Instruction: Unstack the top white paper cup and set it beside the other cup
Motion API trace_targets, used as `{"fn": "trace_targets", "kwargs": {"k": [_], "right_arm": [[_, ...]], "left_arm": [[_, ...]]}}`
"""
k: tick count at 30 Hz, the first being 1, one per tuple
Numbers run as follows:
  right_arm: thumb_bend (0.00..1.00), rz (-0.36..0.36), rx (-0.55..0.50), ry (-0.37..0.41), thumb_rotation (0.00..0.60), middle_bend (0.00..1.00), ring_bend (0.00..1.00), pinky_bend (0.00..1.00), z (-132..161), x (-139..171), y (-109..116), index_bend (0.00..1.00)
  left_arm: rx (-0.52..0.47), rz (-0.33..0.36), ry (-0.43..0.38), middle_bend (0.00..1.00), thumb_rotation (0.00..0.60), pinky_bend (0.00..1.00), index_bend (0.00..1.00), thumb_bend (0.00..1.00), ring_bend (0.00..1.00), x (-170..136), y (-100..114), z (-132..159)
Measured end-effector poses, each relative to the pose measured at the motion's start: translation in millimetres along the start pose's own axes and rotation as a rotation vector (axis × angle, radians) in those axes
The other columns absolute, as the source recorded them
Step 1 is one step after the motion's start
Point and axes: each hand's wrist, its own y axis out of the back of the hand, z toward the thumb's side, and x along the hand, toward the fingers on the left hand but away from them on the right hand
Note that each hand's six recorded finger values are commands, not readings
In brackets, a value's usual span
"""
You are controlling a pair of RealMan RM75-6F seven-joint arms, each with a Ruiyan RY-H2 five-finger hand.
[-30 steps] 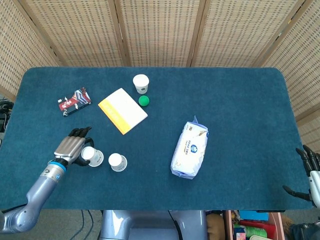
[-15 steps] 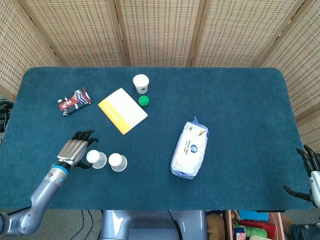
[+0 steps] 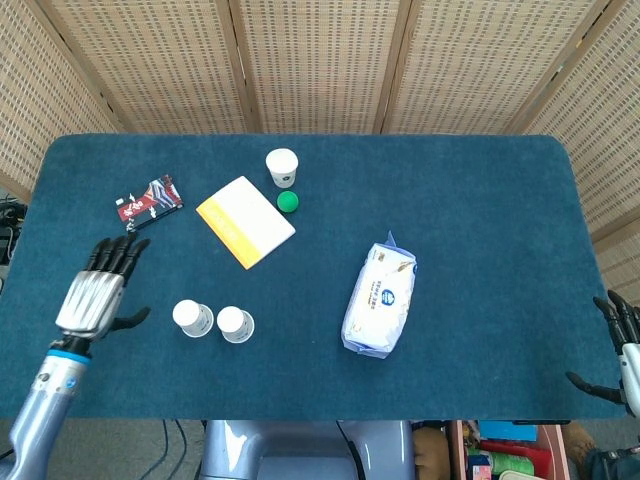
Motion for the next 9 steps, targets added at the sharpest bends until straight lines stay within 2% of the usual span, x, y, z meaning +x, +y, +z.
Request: {"fn": "trace_targets", "kwargs": {"k": [3,7,9], "right_arm": [[0.00,-0.002,-0.003,0.000,0.600,0.00,0.00,0.00,-0.4,0.1,0.9,0.00],[0.00,-0.006,-0.004,-0.004,0.600,0.00,0.00,0.00,-1.8,0.0,2.0,0.00],[0.00,-0.007,-0.004,-0.007,0.600,0.00,0.00,0.00,-2.3,-0.2,2.3,0.00]], "left_arm": [[0.018,0.047,0.058,0.00,0.600,0.00,0.00,0.24,0.00,-30.2,1.7,-24.6],[0.040,0.027,0.112,0.00,0.600,0.00,0.00,0.24,0.00,-65.8,-7.8,-48.1],[0.052,0.011,0.119,0.00,0.600,0.00,0.00,0.24,0.00,-72.3,-10.3,-52.3]]}}
